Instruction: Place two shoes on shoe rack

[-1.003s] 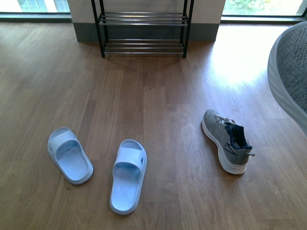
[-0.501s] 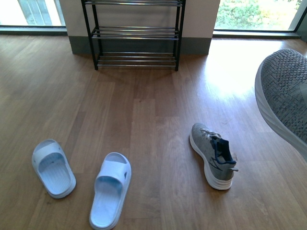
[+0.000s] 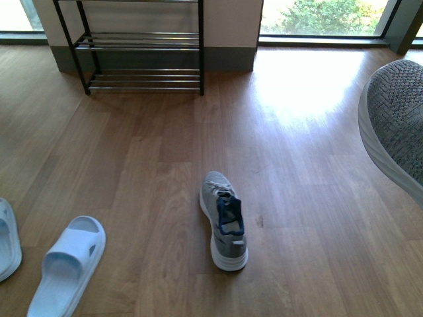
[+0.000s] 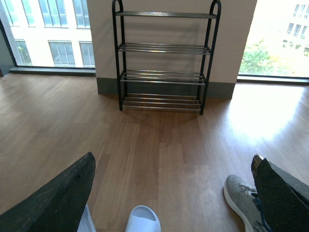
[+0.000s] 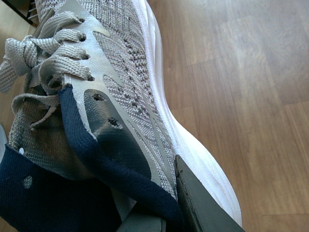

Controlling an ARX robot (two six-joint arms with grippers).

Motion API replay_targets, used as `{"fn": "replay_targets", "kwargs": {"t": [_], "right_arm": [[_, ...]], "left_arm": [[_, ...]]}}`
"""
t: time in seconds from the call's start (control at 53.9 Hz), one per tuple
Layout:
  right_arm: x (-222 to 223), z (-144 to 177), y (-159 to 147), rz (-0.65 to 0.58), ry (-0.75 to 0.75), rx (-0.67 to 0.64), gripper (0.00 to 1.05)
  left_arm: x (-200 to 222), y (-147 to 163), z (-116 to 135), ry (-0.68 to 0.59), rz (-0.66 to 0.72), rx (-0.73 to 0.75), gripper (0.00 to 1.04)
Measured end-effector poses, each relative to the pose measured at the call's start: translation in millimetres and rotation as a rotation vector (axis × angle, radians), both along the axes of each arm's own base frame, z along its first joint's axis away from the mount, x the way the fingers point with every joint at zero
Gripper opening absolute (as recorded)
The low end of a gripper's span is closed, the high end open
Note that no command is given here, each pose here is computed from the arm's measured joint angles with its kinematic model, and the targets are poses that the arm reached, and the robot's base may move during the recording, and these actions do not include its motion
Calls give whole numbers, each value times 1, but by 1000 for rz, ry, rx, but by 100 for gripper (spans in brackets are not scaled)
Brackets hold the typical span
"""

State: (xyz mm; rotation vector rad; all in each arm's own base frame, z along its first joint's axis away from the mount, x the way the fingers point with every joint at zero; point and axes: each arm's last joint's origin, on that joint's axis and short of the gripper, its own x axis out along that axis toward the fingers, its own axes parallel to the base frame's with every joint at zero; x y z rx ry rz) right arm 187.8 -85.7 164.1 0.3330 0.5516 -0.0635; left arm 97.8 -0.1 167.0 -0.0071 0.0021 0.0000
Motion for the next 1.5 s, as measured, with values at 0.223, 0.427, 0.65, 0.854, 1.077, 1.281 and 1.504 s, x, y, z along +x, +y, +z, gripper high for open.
{"fn": "replay_targets", "kwargs": {"t": [0.223, 0.427, 0.65, 0.854, 1.077, 1.281, 1.504], "right_arm": [[0, 0, 0, -1, 1, 1, 1], [0, 0, -2, -18, 4, -6, 1], [0, 0, -1, -5, -2, 1, 1], [0, 0, -1, -6, -1, 0, 1], [0, 0, -1, -6, -1, 0, 1], [0, 0, -1, -6, -1, 0, 1], [0, 0, -1, -6, -1, 1, 1]], "left_arm": [[0, 0, 0, 0, 0, 0, 95], [0, 0, 0, 0, -3, 0, 95], [0, 0, 0, -1, -2, 0, 95], [0, 0, 0, -1, -2, 0, 95], [25, -3, -1, 320, 192, -138, 95], [77, -16, -3, 412, 73, -110, 95], [144, -59, -33, 565, -18, -55, 95]]}}
